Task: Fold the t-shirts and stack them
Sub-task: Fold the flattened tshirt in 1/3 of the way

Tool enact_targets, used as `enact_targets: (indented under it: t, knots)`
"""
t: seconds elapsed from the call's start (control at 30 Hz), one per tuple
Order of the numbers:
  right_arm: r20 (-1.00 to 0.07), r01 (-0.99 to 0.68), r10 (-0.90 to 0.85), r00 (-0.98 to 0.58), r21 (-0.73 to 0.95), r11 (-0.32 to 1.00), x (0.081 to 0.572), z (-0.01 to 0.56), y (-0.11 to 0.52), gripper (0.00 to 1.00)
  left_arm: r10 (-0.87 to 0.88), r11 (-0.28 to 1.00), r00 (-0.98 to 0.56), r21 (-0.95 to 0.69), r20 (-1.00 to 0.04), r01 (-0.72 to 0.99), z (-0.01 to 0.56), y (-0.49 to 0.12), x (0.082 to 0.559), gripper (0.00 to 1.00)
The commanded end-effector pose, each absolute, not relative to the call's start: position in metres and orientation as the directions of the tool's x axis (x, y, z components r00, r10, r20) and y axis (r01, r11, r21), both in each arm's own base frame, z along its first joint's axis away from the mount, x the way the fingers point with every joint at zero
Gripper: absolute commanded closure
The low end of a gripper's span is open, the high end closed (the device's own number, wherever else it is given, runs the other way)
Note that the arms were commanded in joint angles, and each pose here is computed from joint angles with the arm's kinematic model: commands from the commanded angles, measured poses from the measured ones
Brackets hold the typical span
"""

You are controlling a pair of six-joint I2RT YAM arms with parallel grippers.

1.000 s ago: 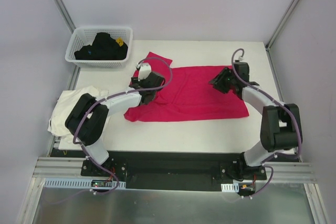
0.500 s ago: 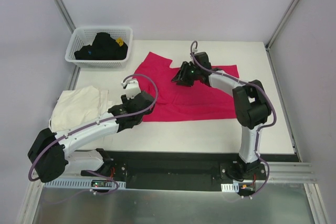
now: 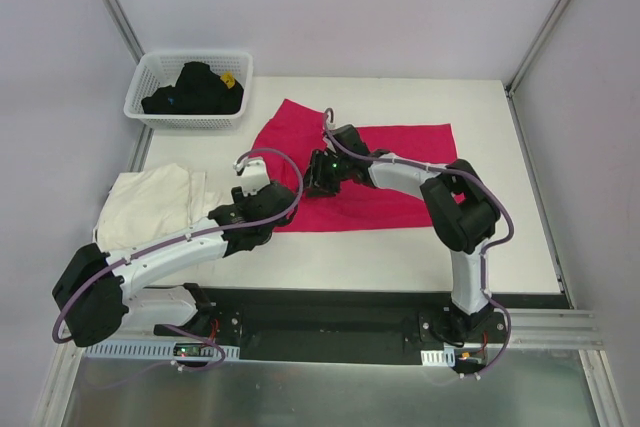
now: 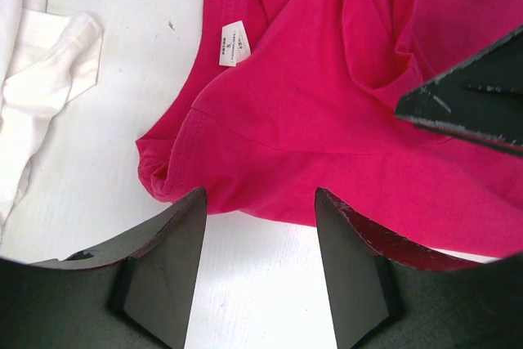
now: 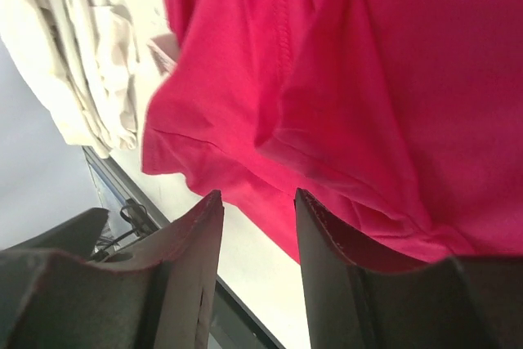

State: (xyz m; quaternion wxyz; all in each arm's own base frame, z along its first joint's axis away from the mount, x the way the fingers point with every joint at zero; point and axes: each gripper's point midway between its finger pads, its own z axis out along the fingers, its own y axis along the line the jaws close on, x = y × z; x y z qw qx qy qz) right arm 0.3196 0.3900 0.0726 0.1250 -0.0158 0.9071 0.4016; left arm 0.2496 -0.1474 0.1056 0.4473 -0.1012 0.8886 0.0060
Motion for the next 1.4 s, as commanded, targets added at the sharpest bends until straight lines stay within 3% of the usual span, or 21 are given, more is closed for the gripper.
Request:
enact_targets:
  t: [0.0, 0.53, 1.37]
  knots:
    - [-0.22, -0.101, 0.098, -0.971, 0.74, 0.665, 0.315, 0.072, 0.389, 0.57, -0.174, 0.978, -0.542, -0.082, -0.822, -0.19, 0.121, -0.148, 0.254, 0.45]
    - [-0.262, -0.108, 0.13, -0.956, 0.73, 0.675, 0.344, 0.076, 0.386, 0.57, -0.159, 0.982, -0.546, -0.075, -0.822, -0.173, 0.118, -0.146, 0.249, 0.46]
    - [-0.243, -0.07, 0.162, -0.956, 0.729, 0.681, 0.367, 0.06, 0.387, 0.56, -0.128, 0.985, -0.561, -0.037, -0.818, -0.171, 0.111, -0.146, 0.25, 0.45]
